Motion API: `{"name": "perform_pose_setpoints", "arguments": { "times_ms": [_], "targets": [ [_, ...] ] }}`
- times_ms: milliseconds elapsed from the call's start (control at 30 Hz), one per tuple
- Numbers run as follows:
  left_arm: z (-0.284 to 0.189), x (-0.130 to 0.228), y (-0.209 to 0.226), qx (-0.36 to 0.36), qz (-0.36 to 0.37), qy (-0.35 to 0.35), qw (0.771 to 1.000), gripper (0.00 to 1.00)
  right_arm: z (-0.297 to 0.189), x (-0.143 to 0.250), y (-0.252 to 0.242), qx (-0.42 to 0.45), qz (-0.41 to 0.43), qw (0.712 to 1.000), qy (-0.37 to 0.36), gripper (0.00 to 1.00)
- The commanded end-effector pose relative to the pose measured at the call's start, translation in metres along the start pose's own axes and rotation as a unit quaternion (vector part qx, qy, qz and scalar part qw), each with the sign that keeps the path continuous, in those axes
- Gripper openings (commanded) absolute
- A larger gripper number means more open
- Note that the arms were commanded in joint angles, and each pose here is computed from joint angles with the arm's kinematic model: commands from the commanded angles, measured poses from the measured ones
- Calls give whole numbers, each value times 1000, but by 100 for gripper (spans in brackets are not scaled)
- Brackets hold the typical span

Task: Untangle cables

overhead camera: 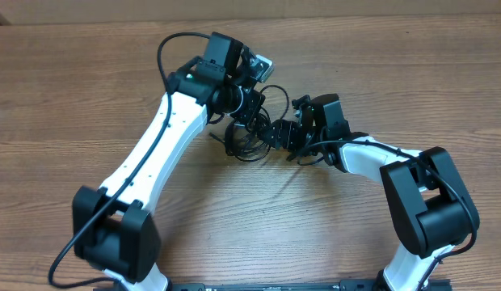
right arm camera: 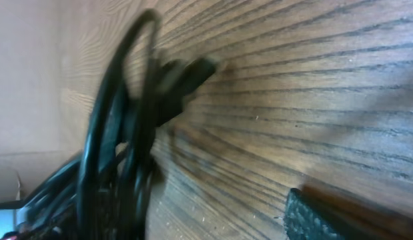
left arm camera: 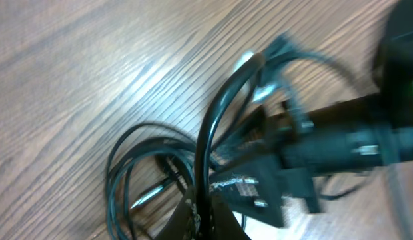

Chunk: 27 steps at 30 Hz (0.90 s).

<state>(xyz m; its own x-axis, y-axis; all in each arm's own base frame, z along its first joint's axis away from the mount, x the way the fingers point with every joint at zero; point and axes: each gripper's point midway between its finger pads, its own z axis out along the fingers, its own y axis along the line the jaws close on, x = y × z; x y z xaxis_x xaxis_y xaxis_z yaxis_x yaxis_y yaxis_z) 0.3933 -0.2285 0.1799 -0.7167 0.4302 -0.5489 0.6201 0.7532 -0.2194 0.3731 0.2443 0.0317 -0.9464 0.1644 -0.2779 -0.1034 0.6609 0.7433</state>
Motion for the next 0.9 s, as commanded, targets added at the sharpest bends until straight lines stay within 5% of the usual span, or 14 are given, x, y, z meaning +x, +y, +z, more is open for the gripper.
{"name": "perform_pose_setpoints", "arguments": {
  "times_ms": [0,400,867],
  "targets": [
    [-45,-30,-27,36,17,-69,997,4,3,-2,-20,45,19,999,-21,76],
    [-139,-50,-16,-74,23,-171,982,4,0,-7,-37,89,56,994,-44,75],
    [-122,-18,25,-167,-62,-99,979,4,0,-7,-36,88,55,994,-44,76]
  ]
}}
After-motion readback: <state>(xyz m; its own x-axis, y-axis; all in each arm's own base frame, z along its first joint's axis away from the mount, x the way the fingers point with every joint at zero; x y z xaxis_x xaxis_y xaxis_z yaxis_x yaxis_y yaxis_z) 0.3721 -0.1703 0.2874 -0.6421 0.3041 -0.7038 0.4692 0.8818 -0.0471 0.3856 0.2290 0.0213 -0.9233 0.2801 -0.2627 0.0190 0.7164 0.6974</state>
